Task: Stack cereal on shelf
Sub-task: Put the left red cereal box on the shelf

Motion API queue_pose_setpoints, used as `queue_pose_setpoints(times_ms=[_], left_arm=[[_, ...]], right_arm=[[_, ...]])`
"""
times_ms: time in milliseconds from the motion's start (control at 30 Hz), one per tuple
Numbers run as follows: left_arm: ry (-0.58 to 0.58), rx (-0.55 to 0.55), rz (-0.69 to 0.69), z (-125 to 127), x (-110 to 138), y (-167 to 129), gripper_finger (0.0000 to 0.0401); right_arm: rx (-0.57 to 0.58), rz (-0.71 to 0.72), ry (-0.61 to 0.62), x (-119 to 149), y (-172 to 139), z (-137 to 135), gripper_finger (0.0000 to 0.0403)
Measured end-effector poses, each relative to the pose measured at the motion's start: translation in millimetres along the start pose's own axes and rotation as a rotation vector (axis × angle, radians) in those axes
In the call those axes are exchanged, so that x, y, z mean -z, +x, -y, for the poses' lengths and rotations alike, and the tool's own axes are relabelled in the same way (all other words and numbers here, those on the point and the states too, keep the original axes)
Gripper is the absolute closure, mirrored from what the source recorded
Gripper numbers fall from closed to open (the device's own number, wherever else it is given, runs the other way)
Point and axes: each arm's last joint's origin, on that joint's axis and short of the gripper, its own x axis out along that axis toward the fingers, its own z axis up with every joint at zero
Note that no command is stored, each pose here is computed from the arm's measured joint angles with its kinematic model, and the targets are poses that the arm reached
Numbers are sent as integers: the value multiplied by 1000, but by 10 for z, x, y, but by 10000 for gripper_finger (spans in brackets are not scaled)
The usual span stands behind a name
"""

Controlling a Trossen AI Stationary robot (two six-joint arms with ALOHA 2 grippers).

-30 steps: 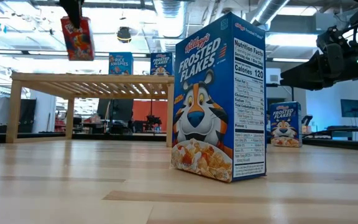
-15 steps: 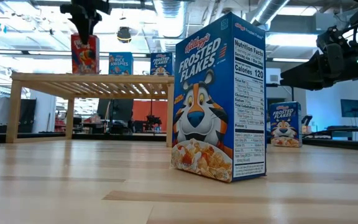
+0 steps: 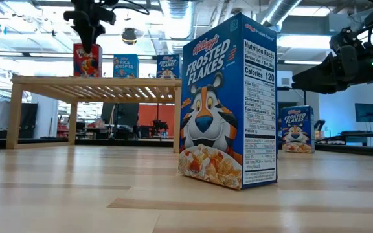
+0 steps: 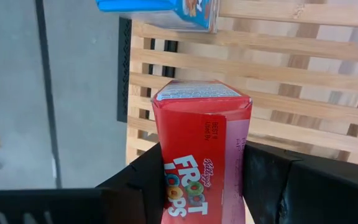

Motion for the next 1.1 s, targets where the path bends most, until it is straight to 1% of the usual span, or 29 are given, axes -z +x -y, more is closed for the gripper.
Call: queue_pose_setpoints(times_ms=[200, 367, 633, 867, 967, 1100], left_arm=[[-43, 21, 28, -56, 66, 19, 250], [-78, 25, 26, -67, 63, 35, 250], [-83, 53, -14, -108, 14, 162, 250], [-83, 45, -22, -116, 11, 171, 249], [-82, 44, -23, -116, 11, 171, 235], [-82, 41, -30, -119, 12, 176, 197]], right_arm=[[0, 0, 0, 1, 0, 0, 39], [0, 0, 0, 0, 0, 0, 39], [0, 0, 0, 1, 0, 0, 39], [0, 0, 0, 1, 0, 0, 39], [0, 0, 0, -1, 0, 0, 39], [0, 0, 0, 1, 0, 0, 39]])
